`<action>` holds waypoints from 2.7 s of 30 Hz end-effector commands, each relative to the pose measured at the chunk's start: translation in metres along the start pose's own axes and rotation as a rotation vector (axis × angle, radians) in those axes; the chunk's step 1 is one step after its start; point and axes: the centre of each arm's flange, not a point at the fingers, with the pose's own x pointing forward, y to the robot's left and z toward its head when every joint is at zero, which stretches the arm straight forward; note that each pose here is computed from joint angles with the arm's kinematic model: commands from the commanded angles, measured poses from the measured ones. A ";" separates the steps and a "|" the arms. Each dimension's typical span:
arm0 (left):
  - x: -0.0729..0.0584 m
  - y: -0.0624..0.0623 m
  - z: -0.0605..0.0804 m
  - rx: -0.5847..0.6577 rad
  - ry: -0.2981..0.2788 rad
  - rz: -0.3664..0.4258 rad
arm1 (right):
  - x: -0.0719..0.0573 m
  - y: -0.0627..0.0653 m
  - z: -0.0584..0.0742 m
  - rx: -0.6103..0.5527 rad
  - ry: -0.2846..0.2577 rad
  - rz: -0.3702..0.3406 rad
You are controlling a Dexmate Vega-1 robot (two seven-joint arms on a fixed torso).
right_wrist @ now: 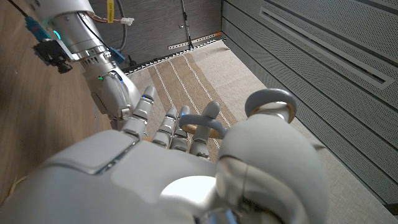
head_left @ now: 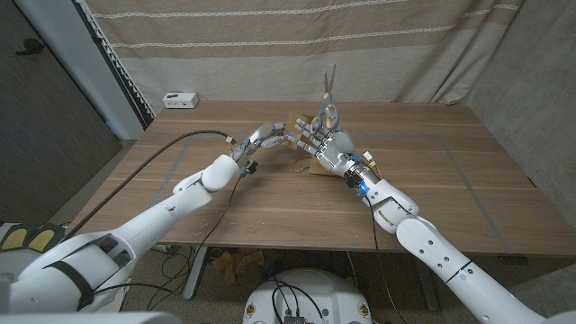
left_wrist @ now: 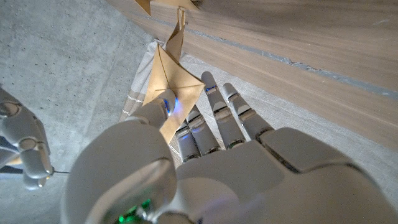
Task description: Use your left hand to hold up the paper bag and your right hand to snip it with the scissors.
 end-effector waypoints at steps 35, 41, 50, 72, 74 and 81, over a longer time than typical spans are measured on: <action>0.016 0.010 -0.036 -1.067 0.091 -0.151 | 0.012 -0.005 -0.009 0.036 0.026 0.043; 0.016 0.009 -0.035 -1.070 0.087 -0.130 | 0.009 -0.006 -0.010 0.038 0.037 0.041; 0.019 0.003 -0.038 -1.146 0.088 -0.143 | -0.002 -0.008 -0.009 0.041 0.062 0.014; 0.034 -0.004 -0.024 -1.434 0.019 -0.171 | -0.022 -0.013 -0.018 0.061 0.120 0.000; 0.035 -0.004 -0.023 -1.439 0.019 -0.171 | -0.023 -0.013 -0.019 0.060 0.130 0.002; 0.035 -0.006 -0.019 -1.491 0.011 -0.174 | -0.025 -0.013 -0.017 0.053 0.179 0.011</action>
